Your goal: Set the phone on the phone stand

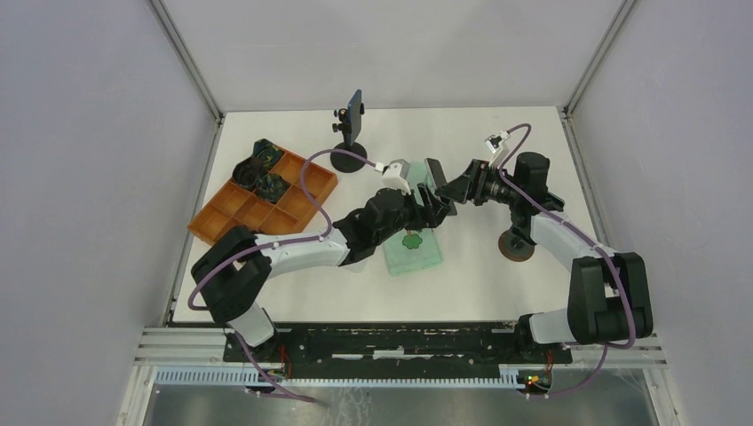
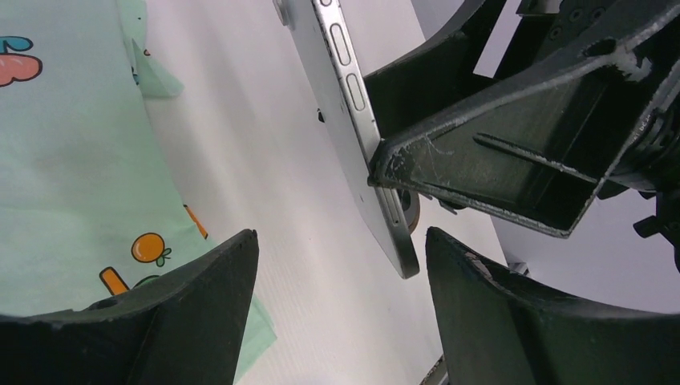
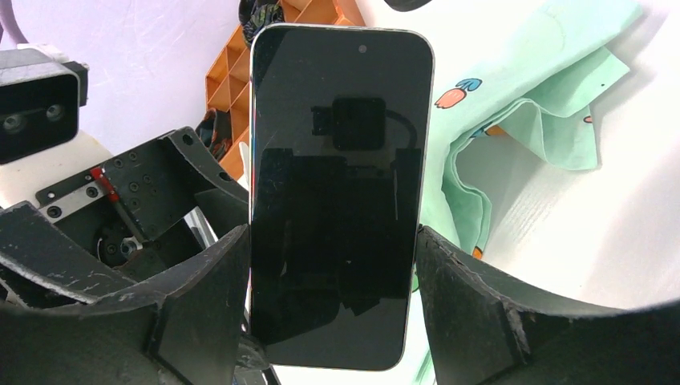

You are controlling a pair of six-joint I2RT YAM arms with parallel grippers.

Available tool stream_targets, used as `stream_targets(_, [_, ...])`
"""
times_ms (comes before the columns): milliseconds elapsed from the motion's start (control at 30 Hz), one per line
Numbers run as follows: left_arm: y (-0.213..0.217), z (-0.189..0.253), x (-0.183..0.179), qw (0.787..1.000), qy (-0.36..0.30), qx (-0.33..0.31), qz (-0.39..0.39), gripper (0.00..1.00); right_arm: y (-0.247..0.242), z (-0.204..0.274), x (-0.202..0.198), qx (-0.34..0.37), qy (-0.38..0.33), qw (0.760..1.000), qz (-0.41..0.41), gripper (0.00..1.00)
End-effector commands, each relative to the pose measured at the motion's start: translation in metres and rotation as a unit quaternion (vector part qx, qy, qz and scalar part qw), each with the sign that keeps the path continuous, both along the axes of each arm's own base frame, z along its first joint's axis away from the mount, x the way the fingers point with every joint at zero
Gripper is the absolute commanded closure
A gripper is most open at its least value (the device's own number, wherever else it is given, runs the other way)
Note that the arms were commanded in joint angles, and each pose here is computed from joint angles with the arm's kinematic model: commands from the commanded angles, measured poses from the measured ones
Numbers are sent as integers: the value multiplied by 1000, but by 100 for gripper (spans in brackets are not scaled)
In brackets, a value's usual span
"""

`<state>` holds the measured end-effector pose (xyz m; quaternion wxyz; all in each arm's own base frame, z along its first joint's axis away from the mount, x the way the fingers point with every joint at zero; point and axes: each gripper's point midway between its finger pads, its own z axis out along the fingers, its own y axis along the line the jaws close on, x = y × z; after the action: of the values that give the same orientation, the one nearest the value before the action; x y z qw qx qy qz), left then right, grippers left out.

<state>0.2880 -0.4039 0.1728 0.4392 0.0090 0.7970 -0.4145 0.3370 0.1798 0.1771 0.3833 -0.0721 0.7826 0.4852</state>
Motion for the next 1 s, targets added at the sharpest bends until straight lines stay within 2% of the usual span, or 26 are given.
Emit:
stream_targets(0, [-17,31,10,998,-12,-55,10,19,1,30,0,15,-61,998,7,66])
stream_targets(133, [-21,27,14,998,-11,-54,11,25,2,31,-1,13,-66,998,6,66])
stream_targets(233, [-24,24,15,998,-10,-53,11,37,3,31,-3,9,-73,997,5,67])
stream_targets(300, [-26,23,16,998,-9,-53,10,40,4,31,-4,6,-78,997,5,67])
stream_targets(433, [-31,23,16,998,-7,-56,2,56,6,30,-6,3,-81,997,6,67])
stream_targets(567, [-30,23,14,998,-8,-56,0,78,9,29,-7,1,-82,997,9,67])
stream_targets(733, [-26,29,11,998,-19,-56,-4,95,10,27,-7,-2,-83,996,12,67])
stream_targets(833, [-21,31,8,998,-29,-53,-7,98,10,28,-8,-4,-88,996,16,63])
stream_targets(967, [-10,38,2,998,-46,-51,-9,98,10,30,-10,-9,-104,994,20,45])
